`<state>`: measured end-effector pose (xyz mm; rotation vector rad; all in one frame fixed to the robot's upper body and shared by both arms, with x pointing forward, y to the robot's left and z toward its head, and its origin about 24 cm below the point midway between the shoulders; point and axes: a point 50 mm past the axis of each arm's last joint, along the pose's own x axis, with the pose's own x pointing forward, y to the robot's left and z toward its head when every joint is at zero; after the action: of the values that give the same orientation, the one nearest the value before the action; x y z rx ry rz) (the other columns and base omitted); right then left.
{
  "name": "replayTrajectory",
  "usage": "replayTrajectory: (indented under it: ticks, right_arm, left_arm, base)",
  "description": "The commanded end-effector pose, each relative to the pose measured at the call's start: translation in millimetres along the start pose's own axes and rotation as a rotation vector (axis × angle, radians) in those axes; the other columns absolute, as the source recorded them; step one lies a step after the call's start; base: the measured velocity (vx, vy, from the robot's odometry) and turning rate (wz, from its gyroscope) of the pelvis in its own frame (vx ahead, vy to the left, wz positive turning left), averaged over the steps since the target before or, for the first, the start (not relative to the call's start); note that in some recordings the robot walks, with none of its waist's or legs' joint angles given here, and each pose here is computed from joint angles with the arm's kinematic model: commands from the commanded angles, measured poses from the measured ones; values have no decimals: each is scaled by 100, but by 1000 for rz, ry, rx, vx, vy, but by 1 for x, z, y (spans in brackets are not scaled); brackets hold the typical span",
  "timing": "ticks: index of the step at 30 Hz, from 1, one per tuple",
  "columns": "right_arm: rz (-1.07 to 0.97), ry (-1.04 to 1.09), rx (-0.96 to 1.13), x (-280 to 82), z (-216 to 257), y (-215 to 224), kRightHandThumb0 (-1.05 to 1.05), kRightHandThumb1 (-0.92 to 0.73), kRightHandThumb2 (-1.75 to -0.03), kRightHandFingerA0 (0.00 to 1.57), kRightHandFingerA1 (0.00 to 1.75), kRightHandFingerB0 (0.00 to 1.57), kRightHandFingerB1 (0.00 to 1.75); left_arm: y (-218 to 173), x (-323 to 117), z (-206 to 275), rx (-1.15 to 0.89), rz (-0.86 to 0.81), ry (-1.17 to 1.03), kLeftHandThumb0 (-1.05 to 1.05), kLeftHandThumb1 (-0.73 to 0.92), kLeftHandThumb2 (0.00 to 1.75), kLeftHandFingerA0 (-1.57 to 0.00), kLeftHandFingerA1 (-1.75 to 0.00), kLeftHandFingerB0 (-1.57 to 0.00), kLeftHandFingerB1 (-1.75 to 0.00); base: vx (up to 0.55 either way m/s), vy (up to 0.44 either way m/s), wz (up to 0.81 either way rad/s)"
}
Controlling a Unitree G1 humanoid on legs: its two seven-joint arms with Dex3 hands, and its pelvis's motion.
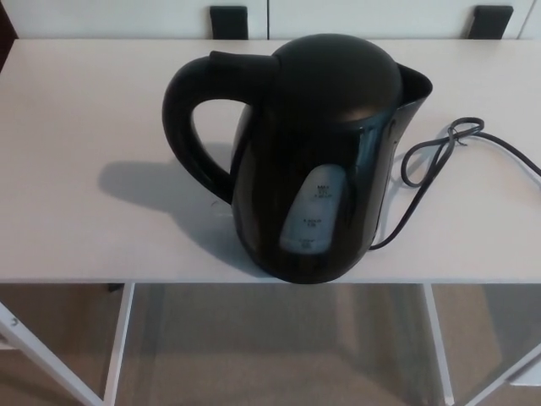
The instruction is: The robot walk towards a table in front and uses its left hand to pick up the pot from the base and places it on the table
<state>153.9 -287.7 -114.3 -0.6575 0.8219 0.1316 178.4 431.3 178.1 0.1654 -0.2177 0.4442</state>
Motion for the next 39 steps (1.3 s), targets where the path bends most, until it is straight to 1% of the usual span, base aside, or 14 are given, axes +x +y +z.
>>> replayTrajectory:
  ticks: [1,2,3,6,7,8,10,11,12,17,19,32,33,39]
  right_arm:
    - [-9,2,13,4,7,-8,-62,-66,-61,79,55,54,44]
    - [-9,3,12,4,7,-8,-62,-66,-61,79,55,54,44]
    - [-10,4,16,4,7,-9,-62,-67,-61,79,54,54,44]
    - [-10,5,17,4,7,-8,-62,-67,-61,79,54,54,44]
    - [-12,3,22,4,7,-9,-61,-66,-61,78,52,55,42]
    - [-16,1,28,5,8,-9,-61,-66,-61,78,52,55,42]
    - [-16,0,29,5,8,-9,-61,-66,-61,78,52,55,42]
    - [-21,-7,22,5,10,-10,-62,-66,-61,80,53,55,43]
    - [-23,-12,18,6,11,-10,-63,-66,-61,80,55,55,44]
    - [-24,-19,16,7,13,-10,-63,-66,-61,80,55,55,44]
    - [-24,-28,19,7,15,-11,-64,-67,-61,81,56,55,46]
    - [-22,-45,24,9,21,-9,-63,-64,-61,81,54,60,44]
    - [-17,-49,20,9,21,-8,-63,-65,-61,82,55,60,44]
    - [-11,-60,31,10,25,-7,-64,-65,-61,82,56,63,44]
  left_arm:
    - [-116,32,20,-40,-322,-34,-40,18,85,-1,-54,0,-53]
    - [-121,33,19,-40,-338,-34,-40,18,85,-1,-54,0,-53]
    - [-129,33,18,-44,-368,-31,-67,32,75,-8,-58,-5,-50]
    - [-131,33,19,-43,-369,-27,-67,32,75,-8,-58,-5,-50]
    - [-145,31,17,-42,-431,-18,-52,38,54,-16,-39,-15,-29]
    - [-161,28,15,-42,-509,-8,-52,38,54,-16,-39,-15,-29]
    - [-165,27,15,-41,-524,-4,-52,38,54,-16,-39,-15,-29]
    - [-180,23,14,-24,-581,2,-45,42,53,-17,-31,-15,-26]
    - [-191,19,14,-11,-616,6,-28,26,83,-1,-50,0,-48]
    - [-198,17,16,3,-629,9,-28,26,83,-1,-50,0,-48]
    - [-219,14,17,-6,-659,24,-25,33,86,0,-49,0,-47]
    - [-251,11,10,83,-681,22,-25,38,89,-1,-49,0,-47]
    - [-255,9,10,78,-689,24,-24,42,91,-1,-49,0,-47]
    - [-265,10,13,108,-681,7,-27,40,91,0,-48,0,-48]
  base:
    - [0,0,0]
    - [0,0,0]
    - [0,0,0]
    - [0,0,0]
    - [0,0,0]
    - [0,0,0]
    - [0,0,0]
    - [0,0,0]
    - [0,0,0]
    - [0,0,0]
    - [0,0,0]
    - [0,0,0]
    - [0,0,0]
    - [0,0,0]
